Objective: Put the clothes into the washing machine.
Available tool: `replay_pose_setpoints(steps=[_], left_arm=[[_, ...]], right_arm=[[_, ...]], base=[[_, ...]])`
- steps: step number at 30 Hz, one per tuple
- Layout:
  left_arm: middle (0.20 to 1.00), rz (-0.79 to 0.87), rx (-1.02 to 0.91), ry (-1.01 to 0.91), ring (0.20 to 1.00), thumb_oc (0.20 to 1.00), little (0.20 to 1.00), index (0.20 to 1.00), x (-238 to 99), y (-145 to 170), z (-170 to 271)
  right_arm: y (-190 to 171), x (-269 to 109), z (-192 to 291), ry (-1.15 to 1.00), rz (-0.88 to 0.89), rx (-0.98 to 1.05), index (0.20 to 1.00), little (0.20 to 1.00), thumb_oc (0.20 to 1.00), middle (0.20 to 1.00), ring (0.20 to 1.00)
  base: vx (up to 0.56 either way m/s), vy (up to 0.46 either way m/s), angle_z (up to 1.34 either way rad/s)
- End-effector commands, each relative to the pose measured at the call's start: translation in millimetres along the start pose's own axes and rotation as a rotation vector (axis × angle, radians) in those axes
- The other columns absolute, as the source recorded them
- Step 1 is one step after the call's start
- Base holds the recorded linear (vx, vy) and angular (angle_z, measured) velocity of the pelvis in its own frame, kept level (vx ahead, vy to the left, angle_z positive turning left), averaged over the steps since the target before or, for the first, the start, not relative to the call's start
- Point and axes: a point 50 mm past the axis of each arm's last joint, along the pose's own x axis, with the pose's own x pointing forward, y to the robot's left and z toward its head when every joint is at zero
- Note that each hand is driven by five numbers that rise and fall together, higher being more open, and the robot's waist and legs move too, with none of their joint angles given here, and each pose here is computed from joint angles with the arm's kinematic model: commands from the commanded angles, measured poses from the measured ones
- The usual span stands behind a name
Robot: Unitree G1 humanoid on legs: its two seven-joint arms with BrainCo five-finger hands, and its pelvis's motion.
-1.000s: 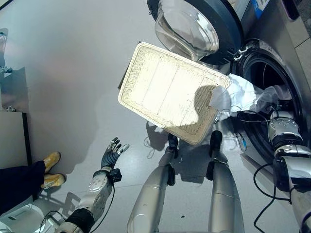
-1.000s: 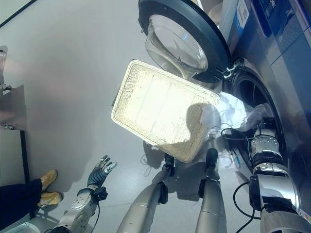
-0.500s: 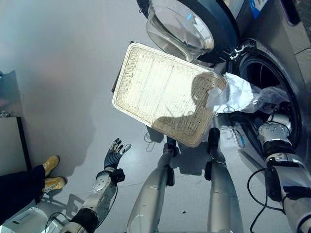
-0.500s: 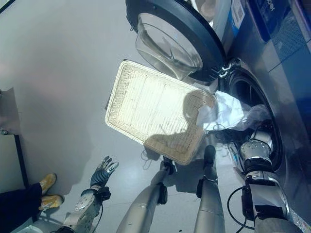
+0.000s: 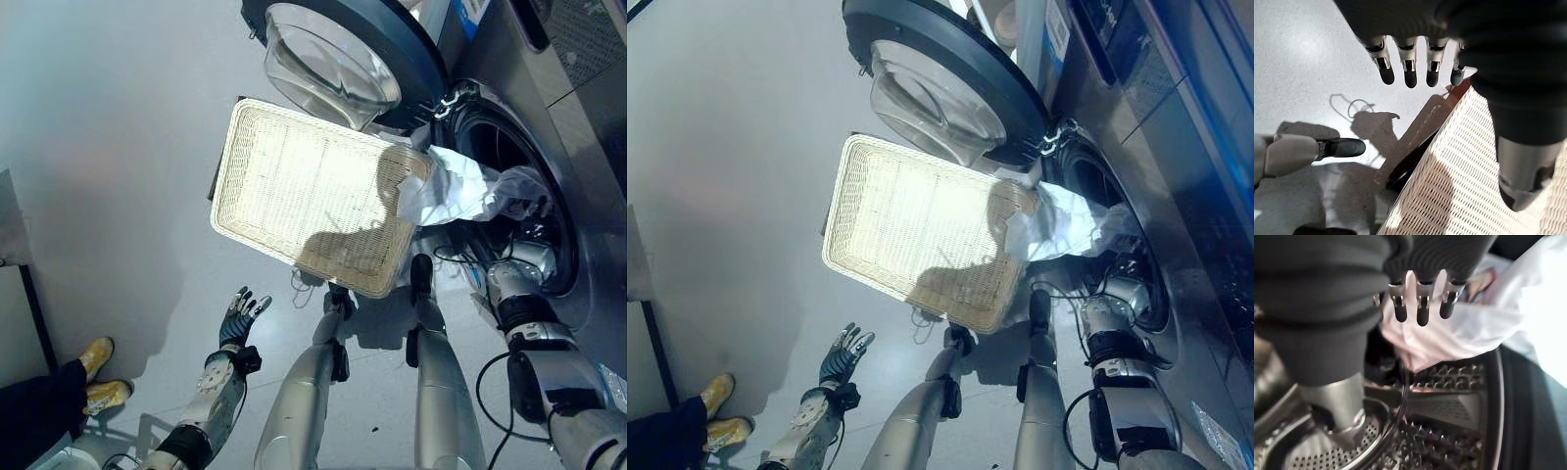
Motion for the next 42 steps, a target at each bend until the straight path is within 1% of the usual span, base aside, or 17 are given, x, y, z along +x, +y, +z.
replay_pose_setpoints(steps=[1,5,6,10,13,14,21,22,23,24,25,28,35,36,41,42], left_arm=[[1.000,0.007,-0.015,-0.035,1.000,1.000,1.000,1.000,2,-11,0],[1.000,0.005,-0.022,-0.034,1.000,1.000,1.000,1.000,1,-14,-2],[1.000,0.004,-0.027,-0.030,1.000,1.000,1.000,1.000,2,-18,-3],[1.000,0.004,-0.030,-0.023,1.000,1.000,1.000,1.000,2,-20,-6],[1.000,0.000,-0.026,-0.021,1.000,1.000,1.000,1.000,3,-19,-6],[1.000,-0.001,-0.023,-0.019,1.000,1.000,1.000,1.000,3,-18,-6],[1.000,-0.002,-0.020,-0.018,1.000,1.000,1.000,1.000,3,-17,-6],[1.000,-0.004,-0.011,-0.012,1.000,1.000,1.000,1.000,4,-16,-7],[1.000,-0.004,-0.011,-0.012,1.000,1.000,1.000,1.000,4,-16,-7],[1.000,-0.013,-0.005,-0.009,1.000,1.000,1.000,1.000,6,-17,-6],[1.000,-0.021,0.000,-0.002,1.000,1.000,1.000,1.000,7,-19,-6],[1.000,-0.033,0.005,0.012,1.000,1.000,1.000,1.000,8,-21,-8],[1.000,-0.060,0.021,0.029,1.000,1.000,1.000,1.000,8,-26,-11],[1.000,-0.067,0.020,0.032,1.000,1.000,1.000,1.000,6,-27,-12],[1.000,-0.085,0.029,0.027,1.000,1.000,1.000,1.000,6,-32,-11],[1.000,-0.088,0.025,0.028,1.000,1.000,1.000,1.000,5,-33,-12]], right_arm=[[-11,-8,6,-0.036,0.047,-0.099,1.000,1.000,1.000,1.000,1.000],[-11,-19,-8,0.011,0.084,-0.180,1.000,1.000,1.000,1.000,1.000],[-12,-29,-19,0.056,0.119,-0.315,1.000,1.000,1.000,1.000,1.000],[-12,-40,-39,0.134,0.212,-0.660,1.000,1.000,1.000,1.000,1.000],[-17,-41,-47,0.212,0.274,-0.802,1.000,1.000,1.000,1.000,1.000],[-21,-41,-49,0.254,0.281,-0.813,1.000,1.000,1.000,1.000,1.000],[-24,-41,-50,0.279,0.283,-0.814,1.000,1.000,1.000,1.000,1.000],[-38,-39,-53,0.403,0.273,-0.821,1.000,1.000,1.000,1.000,1.000],[-38,-39,-53,0.403,0.273,-0.821,1.000,1.000,1.000,1.000,1.000],[-46,-35,-54,0.476,0.235,-0.818,1.000,1.000,1.000,1.000,1.000],[-55,-32,-55,0.561,0.168,-0.763,1.000,1.000,1.000,1.000,1.000],[-65,-28,-53,0.643,0.066,-0.702,1.000,1.000,1.000,1.000,1.000],[-62,-12,-43,0.638,-0.075,-0.556,1.000,1.000,1.000,1.000,1.000],[-62,-9,-39,0.628,-0.121,-0.478,1.000,1.000,1.000,1.000,1.000],[-52,-2,-37,0.593,-0.121,-0.389,1.000,1.000,1.000,1.000,1.000],[-46,1,-36,0.572,-0.088,-0.327,1.000,1.000,1.000,1.000,1.000]], base=[[0.01,0.101,-0.11],[0.01,0.076,-0.18],[0.03,0.077,-0.13],[0.02,0.038,-0.02],[0.00,0.000,0.00],[0.00,0.000,0.00],[0.01,-0.008,0.02],[0.04,-0.042,0.00],[0.07,-0.074,0.00],[0.06,-0.075,0.01],[0.07,-0.099,0.10],[0.05,-0.076,0.30],[0.02,-0.067,0.18],[0.02,-0.068,0.17],[0.00,-0.073,0.08],[0.01,-0.038,0.01]])
